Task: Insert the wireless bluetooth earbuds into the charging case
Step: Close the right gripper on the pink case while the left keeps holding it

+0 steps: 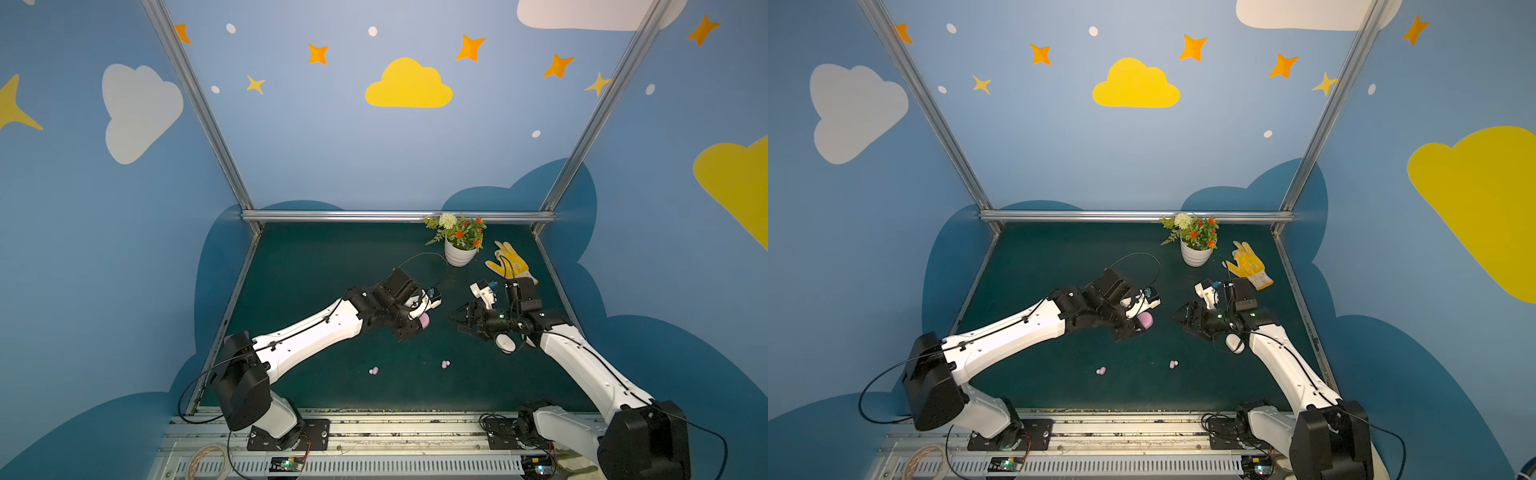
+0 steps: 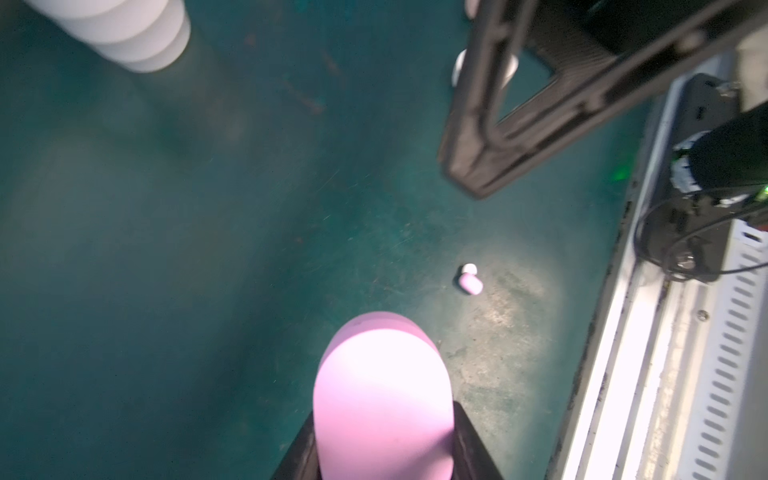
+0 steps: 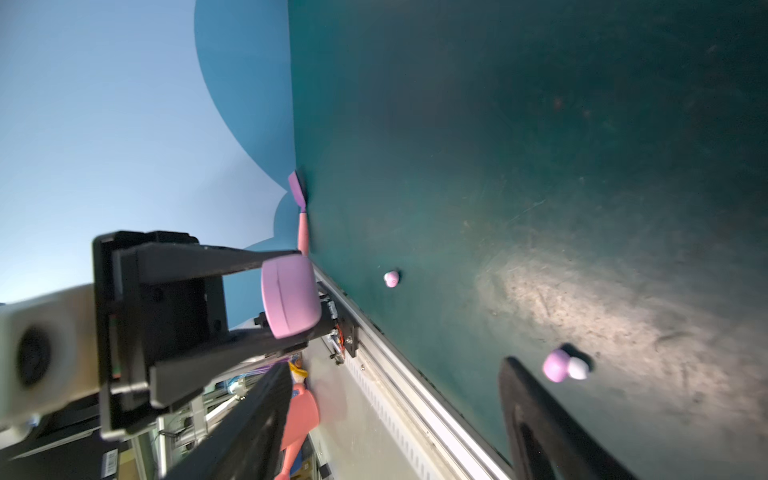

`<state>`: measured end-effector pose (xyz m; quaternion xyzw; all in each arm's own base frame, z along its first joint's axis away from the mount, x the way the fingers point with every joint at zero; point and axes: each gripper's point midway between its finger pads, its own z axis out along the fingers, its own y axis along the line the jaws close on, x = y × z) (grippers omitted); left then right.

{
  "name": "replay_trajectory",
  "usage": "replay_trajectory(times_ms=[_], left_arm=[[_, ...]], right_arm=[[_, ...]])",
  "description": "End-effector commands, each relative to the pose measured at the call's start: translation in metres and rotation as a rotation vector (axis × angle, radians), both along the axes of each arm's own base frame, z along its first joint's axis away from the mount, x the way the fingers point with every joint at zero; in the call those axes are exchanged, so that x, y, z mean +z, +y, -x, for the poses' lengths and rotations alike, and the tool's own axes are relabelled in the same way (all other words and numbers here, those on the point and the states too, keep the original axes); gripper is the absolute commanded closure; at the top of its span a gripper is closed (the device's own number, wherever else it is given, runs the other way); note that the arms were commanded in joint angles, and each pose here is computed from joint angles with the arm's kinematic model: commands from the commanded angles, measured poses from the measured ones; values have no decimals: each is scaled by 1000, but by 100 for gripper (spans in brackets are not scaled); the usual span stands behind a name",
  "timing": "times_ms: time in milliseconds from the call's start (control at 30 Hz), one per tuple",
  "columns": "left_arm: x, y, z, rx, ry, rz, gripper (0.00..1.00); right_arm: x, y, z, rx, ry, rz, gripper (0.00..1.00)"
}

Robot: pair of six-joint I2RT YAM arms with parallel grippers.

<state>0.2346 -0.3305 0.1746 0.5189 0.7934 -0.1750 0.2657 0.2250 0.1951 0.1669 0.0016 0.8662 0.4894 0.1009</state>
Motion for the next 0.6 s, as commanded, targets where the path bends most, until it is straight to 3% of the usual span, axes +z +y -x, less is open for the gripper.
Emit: replay_trajectory(times_ms=[0,300,567], left_arm=[[6,-11,9,-62,-4,25,82],[6,-21,27,-133,-7,14,82],[11,-22,31,-154,-20,24,82]], right_arm=[[17,10,3,50,-39,-94,28],[28,24,20,158,-30,-163,31],[26,37,34,244,8,-178,43]])
